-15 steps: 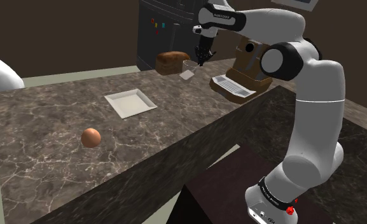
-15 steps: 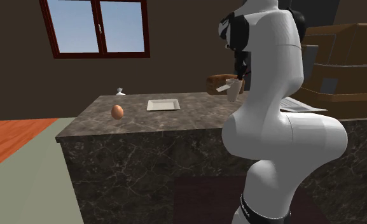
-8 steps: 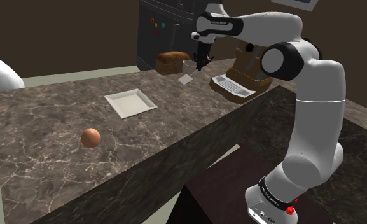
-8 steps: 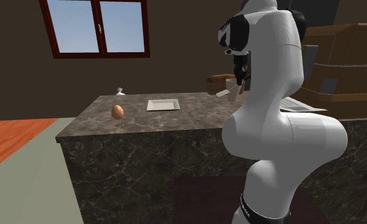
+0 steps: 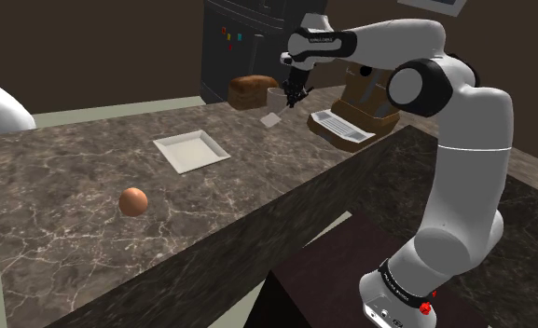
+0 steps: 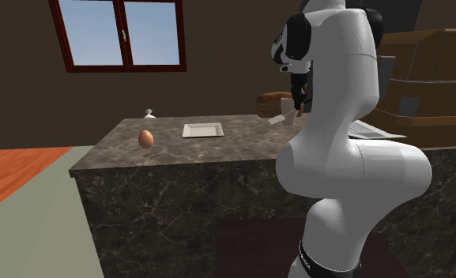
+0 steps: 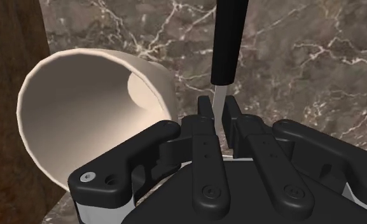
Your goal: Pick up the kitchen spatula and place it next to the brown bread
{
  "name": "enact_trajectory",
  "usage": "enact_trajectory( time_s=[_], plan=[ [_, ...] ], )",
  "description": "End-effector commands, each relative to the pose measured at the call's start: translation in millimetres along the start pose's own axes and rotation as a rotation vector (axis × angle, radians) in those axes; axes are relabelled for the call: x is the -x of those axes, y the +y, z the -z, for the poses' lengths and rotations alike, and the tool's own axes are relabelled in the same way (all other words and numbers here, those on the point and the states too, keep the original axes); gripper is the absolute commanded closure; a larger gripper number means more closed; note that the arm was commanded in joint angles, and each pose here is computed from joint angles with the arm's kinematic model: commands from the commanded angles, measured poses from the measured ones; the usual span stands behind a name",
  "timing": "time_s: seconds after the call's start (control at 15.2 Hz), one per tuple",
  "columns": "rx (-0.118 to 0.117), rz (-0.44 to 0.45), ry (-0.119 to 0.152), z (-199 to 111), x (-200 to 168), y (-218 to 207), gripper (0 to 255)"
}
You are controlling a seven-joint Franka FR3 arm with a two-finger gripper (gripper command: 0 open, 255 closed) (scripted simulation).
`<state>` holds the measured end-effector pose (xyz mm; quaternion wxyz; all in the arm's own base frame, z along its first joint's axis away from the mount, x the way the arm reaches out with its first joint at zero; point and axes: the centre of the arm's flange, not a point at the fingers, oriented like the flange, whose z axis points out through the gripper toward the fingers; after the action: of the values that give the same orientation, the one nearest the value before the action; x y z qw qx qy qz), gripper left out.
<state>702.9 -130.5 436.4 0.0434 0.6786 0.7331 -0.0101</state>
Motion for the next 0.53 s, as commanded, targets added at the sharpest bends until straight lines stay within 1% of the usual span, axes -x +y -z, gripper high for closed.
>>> enact_trajectory(
  time_s=[0.0, 0.46],
  plan=[
    [-0.043, 0.005, 0.011, -36.5, -5.0, 4.0, 255],
    [-0.043, 0.005, 0.011, -73.3, -7.9, 2.4, 255]
  ],
)
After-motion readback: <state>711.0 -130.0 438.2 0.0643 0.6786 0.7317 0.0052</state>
